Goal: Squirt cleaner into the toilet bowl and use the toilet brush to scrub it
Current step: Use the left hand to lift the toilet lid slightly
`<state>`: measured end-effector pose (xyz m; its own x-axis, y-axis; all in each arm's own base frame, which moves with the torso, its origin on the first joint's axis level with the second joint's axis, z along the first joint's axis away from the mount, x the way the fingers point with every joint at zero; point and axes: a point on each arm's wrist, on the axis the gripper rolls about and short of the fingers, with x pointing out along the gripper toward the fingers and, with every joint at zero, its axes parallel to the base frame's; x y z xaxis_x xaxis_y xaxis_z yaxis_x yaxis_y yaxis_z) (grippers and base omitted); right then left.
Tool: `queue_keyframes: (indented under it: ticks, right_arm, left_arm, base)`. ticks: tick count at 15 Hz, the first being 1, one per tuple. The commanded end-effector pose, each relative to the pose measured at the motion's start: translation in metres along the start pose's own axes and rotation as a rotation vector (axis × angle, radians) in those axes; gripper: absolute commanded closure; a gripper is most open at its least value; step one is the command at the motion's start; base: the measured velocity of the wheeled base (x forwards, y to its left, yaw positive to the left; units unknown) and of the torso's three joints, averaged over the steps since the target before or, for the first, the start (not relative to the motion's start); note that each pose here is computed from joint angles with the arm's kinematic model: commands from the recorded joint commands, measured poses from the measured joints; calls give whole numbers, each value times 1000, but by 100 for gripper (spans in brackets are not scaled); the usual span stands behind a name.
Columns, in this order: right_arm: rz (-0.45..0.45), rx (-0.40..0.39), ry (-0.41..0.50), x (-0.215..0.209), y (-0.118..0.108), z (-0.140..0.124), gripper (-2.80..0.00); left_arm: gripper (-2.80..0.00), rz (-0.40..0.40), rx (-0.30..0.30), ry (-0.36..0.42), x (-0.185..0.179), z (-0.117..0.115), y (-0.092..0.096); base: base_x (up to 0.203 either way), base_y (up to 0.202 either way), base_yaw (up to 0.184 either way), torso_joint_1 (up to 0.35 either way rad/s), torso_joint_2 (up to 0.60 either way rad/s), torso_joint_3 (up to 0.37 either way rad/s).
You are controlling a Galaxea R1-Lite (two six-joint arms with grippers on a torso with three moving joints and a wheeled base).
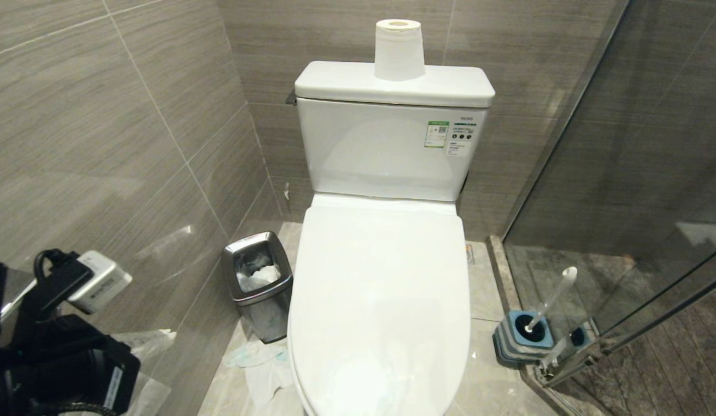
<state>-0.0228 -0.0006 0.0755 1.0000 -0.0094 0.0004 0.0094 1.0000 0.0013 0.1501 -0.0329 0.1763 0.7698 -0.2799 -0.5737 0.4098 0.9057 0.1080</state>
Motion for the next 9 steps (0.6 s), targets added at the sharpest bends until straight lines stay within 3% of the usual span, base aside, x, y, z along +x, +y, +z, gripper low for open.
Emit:
queue_keyframes:
  ticks: [1, 4, 9]
  right_arm:
    - [0, 0, 2, 0, 0, 0, 0]
    - [0, 0, 2, 0, 0, 0, 0]
    - [0, 0, 2, 0, 0, 0, 0]
  left_arm:
    - [0, -8, 9, 111, 43, -5, -1]
    - [0, 30, 16, 160, 76, -14, -2]
    - [0, 53, -52, 192, 116, -37, -2]
  base:
    - [0, 0, 0, 0, 0, 0]
    - [0, 0, 0, 0, 0, 0]
    - [0, 0, 0, 0, 0, 0]
